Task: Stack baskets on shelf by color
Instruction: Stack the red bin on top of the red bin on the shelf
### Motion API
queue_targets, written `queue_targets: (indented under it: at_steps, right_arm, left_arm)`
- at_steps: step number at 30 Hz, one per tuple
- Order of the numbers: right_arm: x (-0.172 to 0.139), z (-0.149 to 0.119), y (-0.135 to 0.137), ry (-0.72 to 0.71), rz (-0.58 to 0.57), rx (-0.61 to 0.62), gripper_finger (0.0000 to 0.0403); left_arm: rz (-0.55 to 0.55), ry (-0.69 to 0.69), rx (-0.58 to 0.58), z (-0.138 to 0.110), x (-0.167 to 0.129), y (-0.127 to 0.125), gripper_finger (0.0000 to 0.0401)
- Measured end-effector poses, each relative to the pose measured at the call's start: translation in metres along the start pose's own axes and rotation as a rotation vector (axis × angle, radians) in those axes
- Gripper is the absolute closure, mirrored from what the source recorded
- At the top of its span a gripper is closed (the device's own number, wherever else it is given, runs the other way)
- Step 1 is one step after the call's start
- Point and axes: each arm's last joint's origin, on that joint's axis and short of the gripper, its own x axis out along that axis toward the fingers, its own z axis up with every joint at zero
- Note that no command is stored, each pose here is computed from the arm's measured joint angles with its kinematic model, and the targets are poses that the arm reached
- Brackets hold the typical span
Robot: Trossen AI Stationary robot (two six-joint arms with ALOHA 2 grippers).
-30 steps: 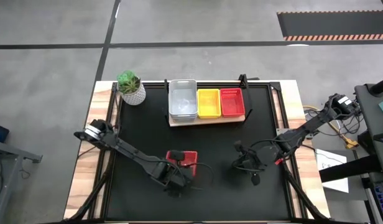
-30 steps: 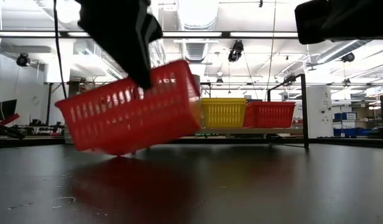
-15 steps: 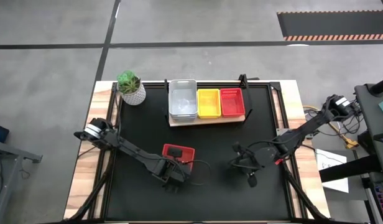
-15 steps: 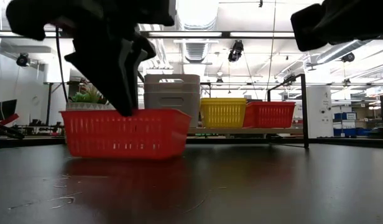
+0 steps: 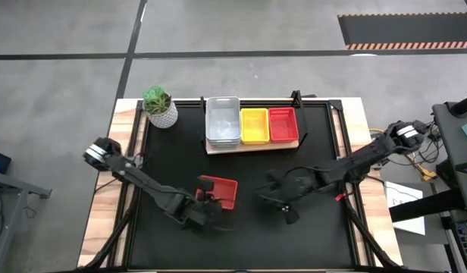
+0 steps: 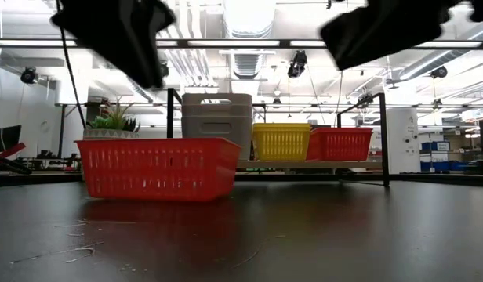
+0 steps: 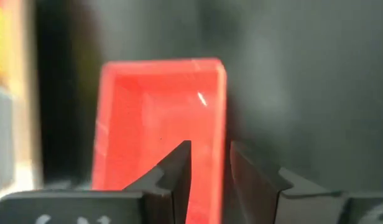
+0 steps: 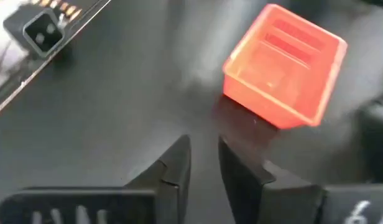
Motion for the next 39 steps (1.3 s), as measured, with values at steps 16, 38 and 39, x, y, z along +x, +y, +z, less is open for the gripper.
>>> queue_targets:
  at_steps: [16,38,39]
  right_arm:
    - [0.102,0.036,-0.056,0.265,0.182,-0.309,0.0269]
    - [0.112,0.051,-0.096,0.344,0.145,-0.383,0.0278]
    - [0.115,0.047,-0.098,0.355,0.148,-0.380,0.0276]
  left_arm:
    - [0.170,-0.824,0.091,-0.067,-0.056,0.044,0.0328]
    - [0.144,-0.979,-0.051,-0.107,-0.055,0.060,0.0329]
    - [0.144,-0.979,-0.052,-0.107,-0.056,0.060,0.0329]
